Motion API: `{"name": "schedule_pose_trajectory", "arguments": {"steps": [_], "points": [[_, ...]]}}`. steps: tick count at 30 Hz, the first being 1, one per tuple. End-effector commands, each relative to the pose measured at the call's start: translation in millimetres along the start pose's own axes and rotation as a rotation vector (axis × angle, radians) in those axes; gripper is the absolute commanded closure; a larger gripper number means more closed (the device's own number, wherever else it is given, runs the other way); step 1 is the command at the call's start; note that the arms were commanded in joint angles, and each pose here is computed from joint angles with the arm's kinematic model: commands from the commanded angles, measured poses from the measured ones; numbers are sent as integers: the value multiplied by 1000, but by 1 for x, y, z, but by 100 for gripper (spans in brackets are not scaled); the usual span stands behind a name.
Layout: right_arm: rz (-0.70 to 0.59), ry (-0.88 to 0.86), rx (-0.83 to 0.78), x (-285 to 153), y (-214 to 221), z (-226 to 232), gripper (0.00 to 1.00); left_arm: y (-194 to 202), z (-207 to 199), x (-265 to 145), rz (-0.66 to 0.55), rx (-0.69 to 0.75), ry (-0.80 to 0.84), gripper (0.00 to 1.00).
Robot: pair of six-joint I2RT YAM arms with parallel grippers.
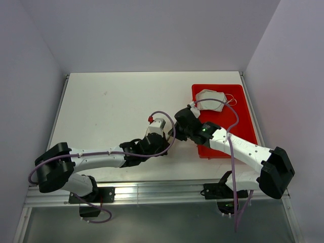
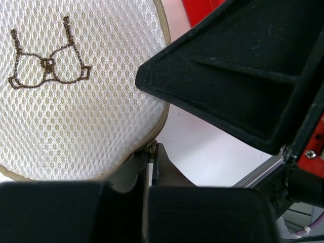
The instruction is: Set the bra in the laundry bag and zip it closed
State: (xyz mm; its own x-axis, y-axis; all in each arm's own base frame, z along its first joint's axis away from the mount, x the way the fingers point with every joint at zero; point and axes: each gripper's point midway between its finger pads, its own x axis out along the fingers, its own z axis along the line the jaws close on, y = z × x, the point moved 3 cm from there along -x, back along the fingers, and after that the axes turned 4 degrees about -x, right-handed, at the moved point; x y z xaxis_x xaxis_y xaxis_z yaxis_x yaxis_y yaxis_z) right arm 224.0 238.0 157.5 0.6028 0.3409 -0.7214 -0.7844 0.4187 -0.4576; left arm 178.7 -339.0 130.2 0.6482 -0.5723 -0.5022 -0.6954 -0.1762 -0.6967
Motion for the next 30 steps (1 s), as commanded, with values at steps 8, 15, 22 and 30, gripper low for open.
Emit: {"name": "schedule_pose_trajectory", "arguments": {"steps": [8, 15, 22, 30], "points": [[-5, -14, -22, -7, -7, 7, 100, -16, 21, -16, -55, -66, -63, 100], [-32, -18, -33, -9, -24, 3, 100, -32, 70, -38, -102, -169, -102, 100], [-33, -88, -100, -3, -49, 13, 100, -45, 116, -57, -128, -251, -168, 100], [17, -135, -156, 32, -87, 22, 100, -52, 147, -75, -159, -298, -246, 100]]}}
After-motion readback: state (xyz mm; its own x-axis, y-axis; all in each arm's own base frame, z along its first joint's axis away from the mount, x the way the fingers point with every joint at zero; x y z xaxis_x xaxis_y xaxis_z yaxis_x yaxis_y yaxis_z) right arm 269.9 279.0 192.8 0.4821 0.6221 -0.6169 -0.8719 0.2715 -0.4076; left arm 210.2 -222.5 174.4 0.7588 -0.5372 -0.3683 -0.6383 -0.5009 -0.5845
